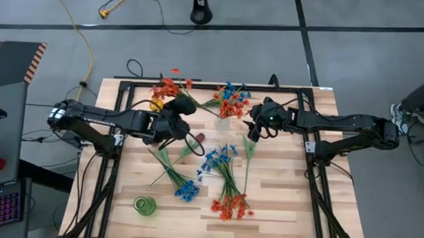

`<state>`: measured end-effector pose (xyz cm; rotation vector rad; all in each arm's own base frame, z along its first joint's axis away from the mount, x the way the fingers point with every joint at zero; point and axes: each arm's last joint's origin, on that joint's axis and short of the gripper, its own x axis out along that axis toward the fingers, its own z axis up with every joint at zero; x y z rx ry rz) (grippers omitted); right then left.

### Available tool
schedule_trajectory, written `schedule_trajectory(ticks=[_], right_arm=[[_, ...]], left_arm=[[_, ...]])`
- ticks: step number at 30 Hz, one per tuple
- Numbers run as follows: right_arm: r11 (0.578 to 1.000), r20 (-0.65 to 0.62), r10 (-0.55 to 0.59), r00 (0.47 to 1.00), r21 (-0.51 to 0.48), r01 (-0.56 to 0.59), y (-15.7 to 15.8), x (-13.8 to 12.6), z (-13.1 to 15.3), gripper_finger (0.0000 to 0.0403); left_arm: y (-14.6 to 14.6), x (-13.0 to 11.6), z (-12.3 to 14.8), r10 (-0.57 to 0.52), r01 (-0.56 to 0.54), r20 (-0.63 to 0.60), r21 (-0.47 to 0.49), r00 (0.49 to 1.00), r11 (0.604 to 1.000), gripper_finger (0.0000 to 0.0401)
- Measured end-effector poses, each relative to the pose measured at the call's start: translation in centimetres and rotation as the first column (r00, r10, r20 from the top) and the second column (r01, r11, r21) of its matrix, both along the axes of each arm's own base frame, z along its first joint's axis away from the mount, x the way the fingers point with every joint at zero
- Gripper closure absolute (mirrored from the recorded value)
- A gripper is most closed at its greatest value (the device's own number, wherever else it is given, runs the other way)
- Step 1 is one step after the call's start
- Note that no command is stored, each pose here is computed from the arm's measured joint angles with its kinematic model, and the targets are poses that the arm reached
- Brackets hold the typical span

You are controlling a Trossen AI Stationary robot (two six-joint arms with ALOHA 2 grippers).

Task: Sort flowers into vase by color
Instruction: Put the top orange flowers into the transparent vase

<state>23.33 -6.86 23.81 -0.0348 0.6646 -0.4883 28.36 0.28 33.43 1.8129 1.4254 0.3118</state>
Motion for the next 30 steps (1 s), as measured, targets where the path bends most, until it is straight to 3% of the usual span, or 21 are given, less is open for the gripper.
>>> schedule_trajectory(ticks=[21,30], right_arm=[[1.0,0.0,0.0,1.0,0.0,0.0,0.0,0.0,0.0,0.0152],[1.0,0.0,0.0,1.0,0.0,0.0,0.0,0.0,0.0,0.0152]], left_arm=[[0.8,0.5,0.5,0.002,-0.001,-0.021,0.035,1.0,0.999,0.0401],[1.4,0.6,0.4,-0.046,0.046,-0.059,0.002,0.997,0.999,0.0401]])
